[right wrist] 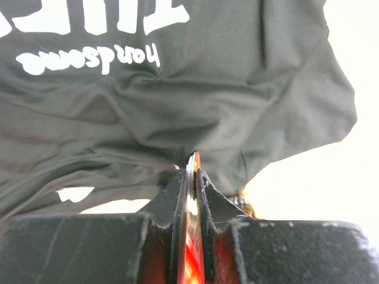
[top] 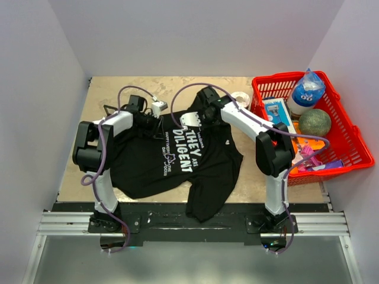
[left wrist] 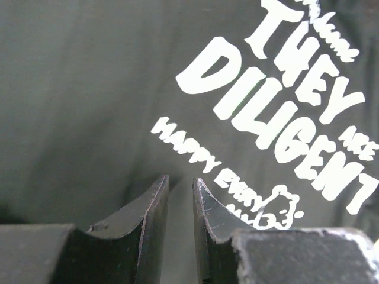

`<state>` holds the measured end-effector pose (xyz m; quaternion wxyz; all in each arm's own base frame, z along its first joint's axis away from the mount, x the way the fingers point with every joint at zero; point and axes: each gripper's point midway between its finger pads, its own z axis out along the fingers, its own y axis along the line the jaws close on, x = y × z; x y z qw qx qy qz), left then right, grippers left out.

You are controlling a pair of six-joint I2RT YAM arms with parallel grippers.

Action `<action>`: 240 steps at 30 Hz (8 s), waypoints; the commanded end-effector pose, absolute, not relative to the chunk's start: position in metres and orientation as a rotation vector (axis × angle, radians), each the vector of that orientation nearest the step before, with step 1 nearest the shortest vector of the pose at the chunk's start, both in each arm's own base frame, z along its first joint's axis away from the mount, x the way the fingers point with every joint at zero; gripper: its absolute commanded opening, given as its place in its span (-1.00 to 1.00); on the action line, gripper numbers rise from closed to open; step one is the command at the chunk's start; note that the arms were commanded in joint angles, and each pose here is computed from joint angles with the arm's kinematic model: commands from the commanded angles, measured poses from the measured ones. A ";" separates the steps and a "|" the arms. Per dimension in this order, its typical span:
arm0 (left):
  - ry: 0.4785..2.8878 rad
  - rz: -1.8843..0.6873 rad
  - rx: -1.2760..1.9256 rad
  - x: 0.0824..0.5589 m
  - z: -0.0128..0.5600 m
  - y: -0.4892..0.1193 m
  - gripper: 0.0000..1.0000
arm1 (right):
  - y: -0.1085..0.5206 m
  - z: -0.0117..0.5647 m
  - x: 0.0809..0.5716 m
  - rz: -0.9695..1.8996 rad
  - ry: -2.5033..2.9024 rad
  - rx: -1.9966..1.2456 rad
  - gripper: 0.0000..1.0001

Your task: Remove the brooch from the garment

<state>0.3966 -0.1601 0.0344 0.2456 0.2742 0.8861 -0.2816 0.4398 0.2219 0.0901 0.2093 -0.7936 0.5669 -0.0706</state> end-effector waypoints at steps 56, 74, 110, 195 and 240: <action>2.023 -1.374 0.774 0.383 0.107 -0.370 -0.44 | 0.212 0.122 0.427 0.630 2.438 -0.891 -1.00; 2.019 -1.519 0.653 0.389 0.117 -0.357 0.01 | 0.220 0.138 0.405 0.765 2.368 -0.946 -1.00; 1.713 -1.987 0.692 0.368 0.115 -0.353 -0.06 | 0.233 0.133 0.400 1.000 2.283 -0.927 -1.00; 1.652 -1.266 1.189 0.353 0.154 -0.321 0.75 | 0.169 0.139 0.368 0.426 2.580 -1.191 0.11; 1.635 -1.219 1.493 0.343 0.065 -0.424 0.89 | 0.120 0.200 0.385 0.489 2.405 -0.695 0.12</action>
